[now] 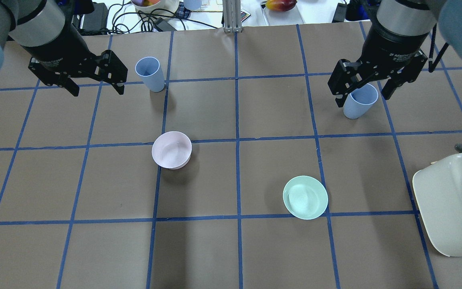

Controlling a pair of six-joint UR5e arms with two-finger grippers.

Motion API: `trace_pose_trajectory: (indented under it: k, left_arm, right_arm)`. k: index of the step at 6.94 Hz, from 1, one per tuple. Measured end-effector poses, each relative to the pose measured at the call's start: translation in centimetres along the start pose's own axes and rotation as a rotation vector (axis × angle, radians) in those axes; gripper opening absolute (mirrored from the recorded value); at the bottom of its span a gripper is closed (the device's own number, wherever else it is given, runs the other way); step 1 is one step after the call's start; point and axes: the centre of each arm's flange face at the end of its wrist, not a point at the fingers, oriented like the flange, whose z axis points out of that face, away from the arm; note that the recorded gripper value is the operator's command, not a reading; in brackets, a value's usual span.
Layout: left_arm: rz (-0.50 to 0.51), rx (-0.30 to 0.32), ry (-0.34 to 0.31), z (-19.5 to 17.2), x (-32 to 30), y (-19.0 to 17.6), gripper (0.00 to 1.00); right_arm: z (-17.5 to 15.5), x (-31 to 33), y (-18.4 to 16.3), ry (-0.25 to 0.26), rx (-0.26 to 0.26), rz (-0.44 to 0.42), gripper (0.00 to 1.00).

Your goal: Stack blue cups with both arms

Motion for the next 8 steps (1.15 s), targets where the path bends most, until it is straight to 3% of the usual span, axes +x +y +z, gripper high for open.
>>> trace_pose_trajectory:
  k: [3,8]
  left_arm:
    - [0.001,0.000,0.000,0.0,0.0,0.0,1.00]
    - [-0.001,0.003,0.004,0.0,0.0,0.0,1.00]
  right_arm:
    - [0.4,0.5,-0.4,0.000,-0.011,0.007,1.00]
    - [2.7,6.2,-4.3,-0.007,0.003,0.051,1.00]
